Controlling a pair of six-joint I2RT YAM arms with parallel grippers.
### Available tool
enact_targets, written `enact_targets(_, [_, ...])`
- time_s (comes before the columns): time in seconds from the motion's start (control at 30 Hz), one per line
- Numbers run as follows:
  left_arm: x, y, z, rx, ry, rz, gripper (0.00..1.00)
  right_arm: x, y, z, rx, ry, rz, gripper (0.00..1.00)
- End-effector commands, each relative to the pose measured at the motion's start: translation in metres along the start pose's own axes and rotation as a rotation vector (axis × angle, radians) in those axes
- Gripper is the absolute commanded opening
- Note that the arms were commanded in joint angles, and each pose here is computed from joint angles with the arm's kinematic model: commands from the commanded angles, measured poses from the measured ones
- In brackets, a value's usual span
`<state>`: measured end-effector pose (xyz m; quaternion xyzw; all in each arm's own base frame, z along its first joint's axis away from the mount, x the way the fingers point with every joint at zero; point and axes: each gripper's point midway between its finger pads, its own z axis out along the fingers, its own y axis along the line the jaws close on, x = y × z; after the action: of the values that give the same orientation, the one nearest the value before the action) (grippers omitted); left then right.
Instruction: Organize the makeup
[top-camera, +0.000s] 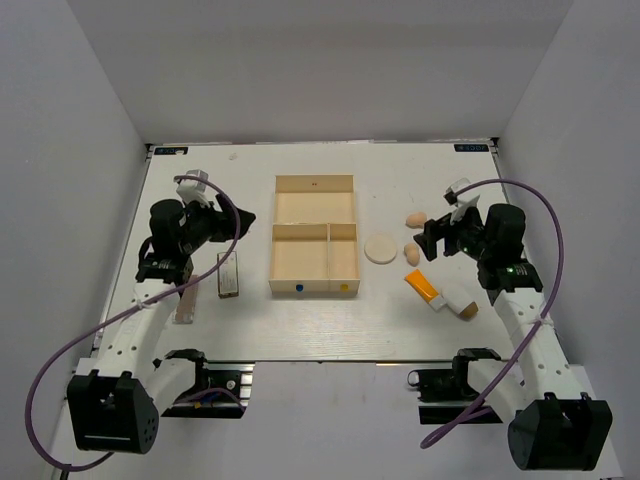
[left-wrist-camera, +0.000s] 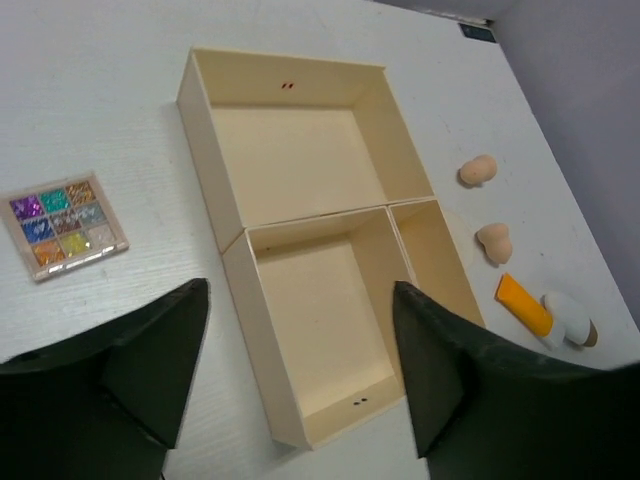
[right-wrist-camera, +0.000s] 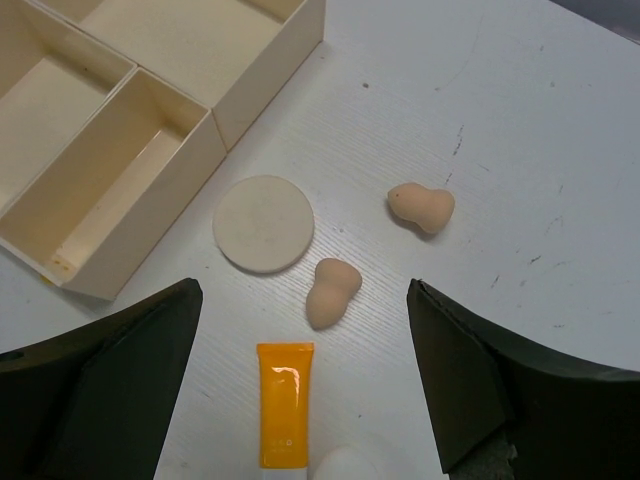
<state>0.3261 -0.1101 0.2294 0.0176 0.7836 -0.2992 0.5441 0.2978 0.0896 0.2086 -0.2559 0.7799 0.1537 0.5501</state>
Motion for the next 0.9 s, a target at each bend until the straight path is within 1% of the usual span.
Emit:
enact_targets(0.0, [-0.011, 0.015, 0.003, -0.097, 0.009, 0.016, 0.79, -0.005, 0.003, 0.0, -0.028, 0.005, -0.061, 0.89])
enact_targets(0.03, [-0.004, 0.027, 0.007, -0.146, 0.045, 0.004, 0.68, -0.004, 0.005, 0.0, -0.044, 0.009, -0.085, 0.89])
enact_targets(0.1, [-0.002, 0.035, 0.01, -0.184, 0.068, 0.003, 0.58, -0.005, 0.011, 0.0, -0.075, 0.005, -0.101, 0.89])
enact_targets(0.13, [0.003, 0.041, 0.011, -0.207, 0.093, 0.0, 0.48, -0.006, 0.013, 0.0, -0.08, 0.003, -0.097, 0.89])
enact_targets(0.17, [0.01, 0.052, 0.014, -0.247, 0.119, 0.0, 0.43, -0.007, 0.014, -0.001, -0.081, -0.003, -0.101, 0.89])
enact_targets(0.2, [0.011, 0.058, 0.015, -0.276, 0.129, -0.001, 0.4, -0.008, 0.015, -0.001, -0.081, -0.005, -0.104, 0.86])
enact_targets(0.23, [0.013, 0.064, 0.017, -0.303, 0.142, 0.0, 0.39, -0.009, 0.018, 0.0, -0.086, -0.008, -0.104, 0.78])
enact_targets(0.27, [0.024, 0.076, 0.022, -0.339, 0.187, -0.003, 0.4, -0.011, 0.016, 0.0, -0.071, -0.008, -0.098, 0.68])
enact_targets(0.3, [0.027, 0.087, 0.024, -0.384, 0.209, -0.003, 0.46, -0.012, 0.016, 0.0, -0.064, -0.009, -0.097, 0.49])
enact_targets(0.33, [0.025, 0.092, 0.027, -0.414, 0.234, -0.006, 0.61, -0.015, 0.017, 0.001, -0.062, -0.01, -0.09, 0.45])
enact_targets(0.37, [0.042, 0.102, 0.035, -0.445, 0.304, -0.01, 0.65, -0.015, 0.014, 0.002, -0.042, -0.004, -0.087, 0.46])
enact_targets(0.4, [0.048, 0.112, 0.035, -0.49, 0.341, -0.013, 0.69, -0.015, 0.014, 0.002, -0.037, -0.002, -0.086, 0.61])
enact_targets(0.43, [0.04, 0.113, 0.043, -0.501, 0.338, 0.003, 0.72, -0.016, 0.016, 0.004, -0.04, -0.002, -0.09, 0.73])
enact_targets(0.47, [0.039, 0.118, 0.048, -0.527, 0.349, 0.017, 0.75, -0.017, 0.014, 0.004, -0.027, 0.002, -0.096, 0.83])
enact_targets(0.5, [0.049, 0.138, 0.048, -0.645, 0.394, 0.053, 0.76, -0.016, 0.014, 0.004, -0.024, 0.007, -0.103, 0.89])
enact_targets(0.53, [0.046, 0.147, 0.05, -0.689, 0.404, 0.069, 0.77, -0.016, 0.017, 0.006, -0.032, 0.013, -0.105, 0.89])
enact_targets(0.57, [0.031, 0.147, 0.061, -0.702, 0.387, 0.098, 0.8, -0.019, 0.015, 0.006, -0.02, 0.013, -0.103, 0.89])
enact_targets(0.6, [0.046, 0.158, 0.067, -0.728, 0.449, 0.093, 0.82, -0.019, 0.018, 0.006, -0.022, 0.015, -0.1, 0.89])
enact_targets(0.63, [0.05, 0.157, 0.073, -0.725, 0.469, 0.098, 0.84, -0.02, 0.019, 0.006, -0.023, 0.014, -0.097, 0.89])
enact_targets(0.67, [0.041, 0.157, 0.084, -0.719, 0.457, 0.1, 0.86, -0.021, 0.021, 0.007, -0.03, 0.012, -0.096, 0.89])
enact_targets(0.7, [0.059, 0.161, 0.09, -0.723, 0.52, 0.099, 0.89, -0.022, 0.024, 0.007, -0.035, 0.01, -0.089, 0.89])
enact_targets(0.73, [0.059, 0.163, 0.094, -0.736, 0.53, 0.113, 0.91, -0.023, 0.024, 0.007, -0.032, 0.007, -0.088, 0.89])
enact_targets(0.77, [0.05, 0.165, 0.1, -0.752, 0.515, 0.117, 0.92, -0.023, 0.025, 0.007, -0.034, 0.007, -0.086, 0.89])
enact_targets(0.83, [0.051, 0.175, 0.101, -0.795, 0.526, 0.14, 0.95, -0.024, 0.026, 0.006, -0.027, 0.002, -0.088, 0.89])
enact_targets(0.87, [0.046, 0.176, 0.105, -0.795, 0.507, 0.143, 0.96, -0.025, 0.026, 0.006, -0.026, -0.003, -0.089, 0.89])
